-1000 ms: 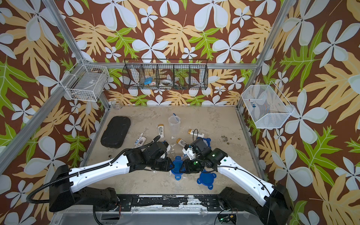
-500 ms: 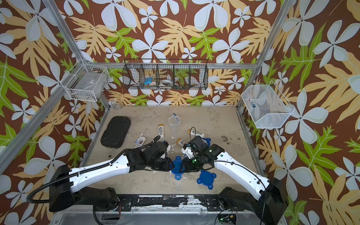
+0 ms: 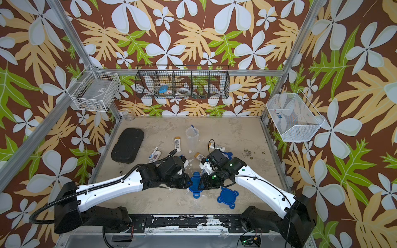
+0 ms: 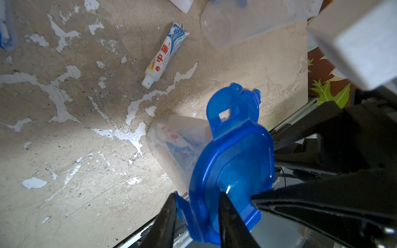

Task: Pack away toiletry kits
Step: Close the fastener on the container.

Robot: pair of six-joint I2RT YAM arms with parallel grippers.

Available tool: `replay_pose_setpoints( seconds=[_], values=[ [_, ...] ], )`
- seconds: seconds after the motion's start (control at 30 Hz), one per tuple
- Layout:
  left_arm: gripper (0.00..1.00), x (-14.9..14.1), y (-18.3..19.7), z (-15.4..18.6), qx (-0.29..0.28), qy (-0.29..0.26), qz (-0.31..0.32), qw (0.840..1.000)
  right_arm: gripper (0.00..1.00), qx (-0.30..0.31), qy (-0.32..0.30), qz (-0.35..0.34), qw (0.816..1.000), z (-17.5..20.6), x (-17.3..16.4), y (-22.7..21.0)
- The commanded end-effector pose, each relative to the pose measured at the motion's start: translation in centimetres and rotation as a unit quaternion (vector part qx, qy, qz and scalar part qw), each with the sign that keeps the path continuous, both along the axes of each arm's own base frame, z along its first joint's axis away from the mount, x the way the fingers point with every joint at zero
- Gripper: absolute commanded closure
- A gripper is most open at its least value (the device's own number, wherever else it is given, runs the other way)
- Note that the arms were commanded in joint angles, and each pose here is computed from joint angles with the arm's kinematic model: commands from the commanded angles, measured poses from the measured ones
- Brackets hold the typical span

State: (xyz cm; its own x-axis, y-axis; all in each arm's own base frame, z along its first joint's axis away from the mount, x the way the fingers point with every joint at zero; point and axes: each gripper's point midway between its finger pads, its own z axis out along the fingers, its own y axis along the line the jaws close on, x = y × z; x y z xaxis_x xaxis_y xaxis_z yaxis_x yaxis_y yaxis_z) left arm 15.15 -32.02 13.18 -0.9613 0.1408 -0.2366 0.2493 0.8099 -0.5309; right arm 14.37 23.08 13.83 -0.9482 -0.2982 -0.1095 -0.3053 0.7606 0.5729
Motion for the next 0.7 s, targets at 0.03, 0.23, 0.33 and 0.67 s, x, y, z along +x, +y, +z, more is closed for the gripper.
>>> replay_pose_setpoints(
  seconds=[0.03,0.23,0.33,0.67],
  values=[
    [0.67,-3.1,-1.1,-4.7,0.023,0.089,-0.047,0.995,0.67,0.05,-0.16,0.02,0.986,1.2,5.4,3.2],
    [0.68,-3.6,-2.2,-4.4,-0.029,0.101,-0.049,0.993,0.67,0.066,-0.143,0.027,0.987,1.0,4.7,3.7],
    [0.68,-3.5,-2.7,-3.9,-0.058,0.105,-0.041,0.992,0.67,0.071,-0.143,0.026,0.987,1.2,4.6,3.7],
    [0.63,-0.3,0.1,-2.0,-0.002,0.044,-0.013,0.999,0.62,0.036,-0.159,0.025,0.986,1.8,5.2,2.6]
  ],
)
